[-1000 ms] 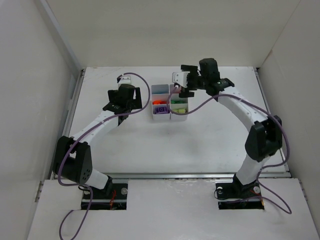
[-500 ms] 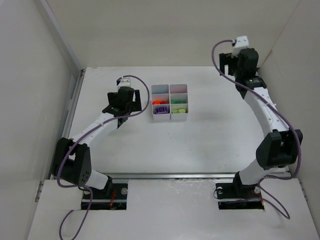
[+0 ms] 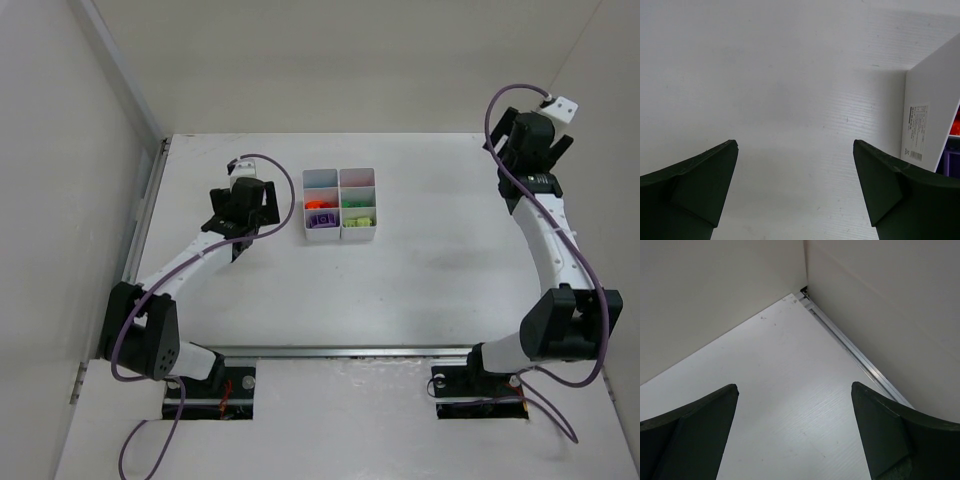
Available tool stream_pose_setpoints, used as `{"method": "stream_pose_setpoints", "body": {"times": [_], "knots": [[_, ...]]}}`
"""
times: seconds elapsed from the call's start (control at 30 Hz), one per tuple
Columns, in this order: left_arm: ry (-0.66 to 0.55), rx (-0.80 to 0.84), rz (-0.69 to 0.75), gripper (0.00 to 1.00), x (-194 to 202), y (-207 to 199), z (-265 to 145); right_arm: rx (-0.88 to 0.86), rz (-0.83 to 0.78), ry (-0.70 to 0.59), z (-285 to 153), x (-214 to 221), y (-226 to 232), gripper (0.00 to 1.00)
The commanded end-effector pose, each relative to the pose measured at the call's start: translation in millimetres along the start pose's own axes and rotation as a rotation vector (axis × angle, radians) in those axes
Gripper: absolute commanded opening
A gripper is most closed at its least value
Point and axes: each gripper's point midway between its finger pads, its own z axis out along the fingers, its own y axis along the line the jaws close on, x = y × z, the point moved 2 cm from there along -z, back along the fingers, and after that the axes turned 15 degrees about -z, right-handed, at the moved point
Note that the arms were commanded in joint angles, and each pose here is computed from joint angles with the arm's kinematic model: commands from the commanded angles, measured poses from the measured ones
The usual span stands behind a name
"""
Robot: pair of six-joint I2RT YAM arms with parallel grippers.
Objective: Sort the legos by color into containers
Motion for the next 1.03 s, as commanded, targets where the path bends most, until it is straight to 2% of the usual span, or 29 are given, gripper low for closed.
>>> {"method": "stream_pose_setpoints", "body": {"times": [0.0, 1.0], "knots": [[-0.060, 0.007, -0.045, 0.99, -16.6, 0.6, -8.1, 0.061, 0.083, -0.054, -5.0, -15.7, -9.5, 1.00], [-0.048, 0.010, -0.041, 0.99, -12.2, 1.3, -7.5, 0.047, 0.117, -0.047, -5.2, -14.3, -5.9, 1.00]]}}
